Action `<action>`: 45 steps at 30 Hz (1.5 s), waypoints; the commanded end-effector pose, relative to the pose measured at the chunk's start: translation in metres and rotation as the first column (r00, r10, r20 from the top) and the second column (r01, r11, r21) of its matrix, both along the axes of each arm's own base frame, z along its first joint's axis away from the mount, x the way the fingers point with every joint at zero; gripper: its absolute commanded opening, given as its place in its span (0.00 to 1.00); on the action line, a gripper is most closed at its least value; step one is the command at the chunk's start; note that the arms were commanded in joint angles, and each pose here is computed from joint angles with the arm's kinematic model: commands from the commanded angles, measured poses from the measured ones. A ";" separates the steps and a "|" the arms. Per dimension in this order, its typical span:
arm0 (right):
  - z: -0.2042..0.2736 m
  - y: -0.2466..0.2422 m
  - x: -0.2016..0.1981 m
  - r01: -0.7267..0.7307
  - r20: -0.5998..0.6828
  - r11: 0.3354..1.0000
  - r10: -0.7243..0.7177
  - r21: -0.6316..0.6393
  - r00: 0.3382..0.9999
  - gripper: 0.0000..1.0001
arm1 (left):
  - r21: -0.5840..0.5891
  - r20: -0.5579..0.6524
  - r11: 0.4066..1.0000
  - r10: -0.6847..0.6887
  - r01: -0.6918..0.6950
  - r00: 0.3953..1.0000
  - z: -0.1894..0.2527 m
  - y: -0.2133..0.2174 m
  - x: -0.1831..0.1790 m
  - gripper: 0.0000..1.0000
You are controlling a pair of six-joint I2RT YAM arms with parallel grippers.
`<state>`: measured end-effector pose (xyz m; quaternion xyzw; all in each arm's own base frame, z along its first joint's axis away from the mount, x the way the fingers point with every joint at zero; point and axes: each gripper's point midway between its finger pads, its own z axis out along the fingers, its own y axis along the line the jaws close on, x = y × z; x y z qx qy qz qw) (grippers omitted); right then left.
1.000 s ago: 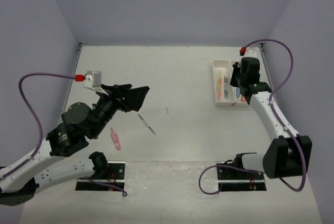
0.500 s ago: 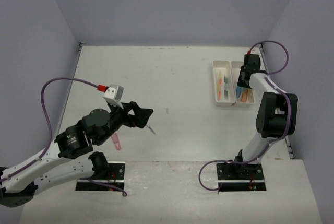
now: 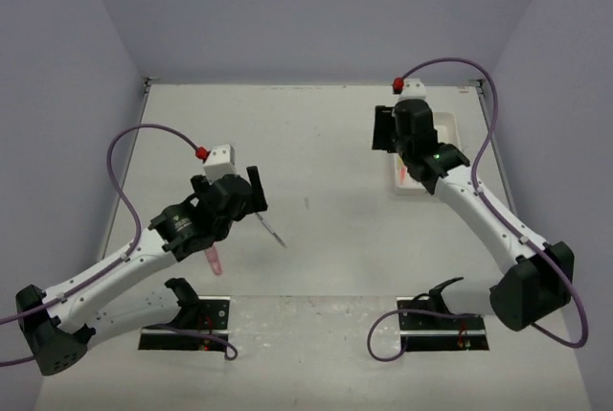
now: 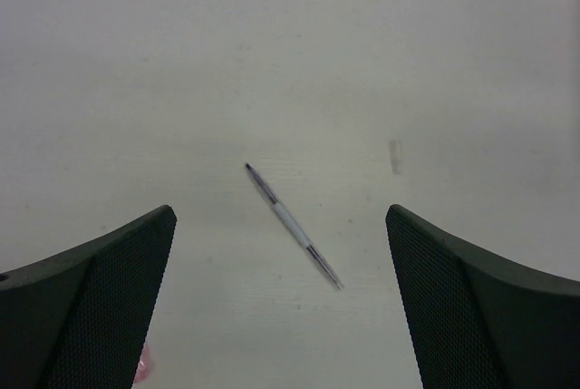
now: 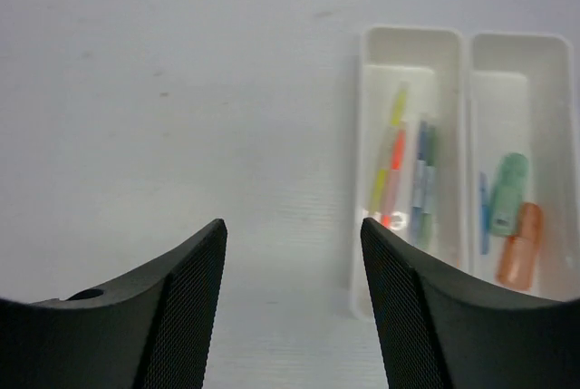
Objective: Sort the stationery into containers
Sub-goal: Place the pen in the storage box, then pick up the pen from the center of the board.
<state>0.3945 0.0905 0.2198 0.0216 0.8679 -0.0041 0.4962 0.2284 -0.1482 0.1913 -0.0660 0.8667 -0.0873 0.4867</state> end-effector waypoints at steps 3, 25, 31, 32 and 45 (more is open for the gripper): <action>0.010 0.106 -0.064 -0.213 0.061 0.943 0.204 0.256 0.977 0.63 | -0.045 -0.064 0.956 0.286 -0.289 0.956 -0.012 0.054 0.039 1.00; -0.175 0.328 -0.156 -0.617 -0.493 0.787 0.548 0.028 0.676 0.43 | -0.273 0.067 0.913 0.333 -0.303 0.941 0.054 0.092 0.033 1.00; -0.200 0.340 -0.160 -0.634 -0.546 0.773 0.546 0.035 0.635 0.41 | -0.267 0.091 0.921 0.317 -0.284 0.944 0.059 0.094 0.028 1.00; -0.205 0.340 -0.160 -0.635 -0.555 0.772 0.540 0.027 0.633 0.39 | -0.261 0.090 0.922 0.316 -0.284 0.944 0.058 0.094 0.028 1.00; -0.178 0.319 -0.165 -0.622 -0.524 0.782 0.548 0.042 0.652 0.00 | -0.189 0.023 0.946 0.271 -0.262 0.962 0.034 0.087 0.034 1.00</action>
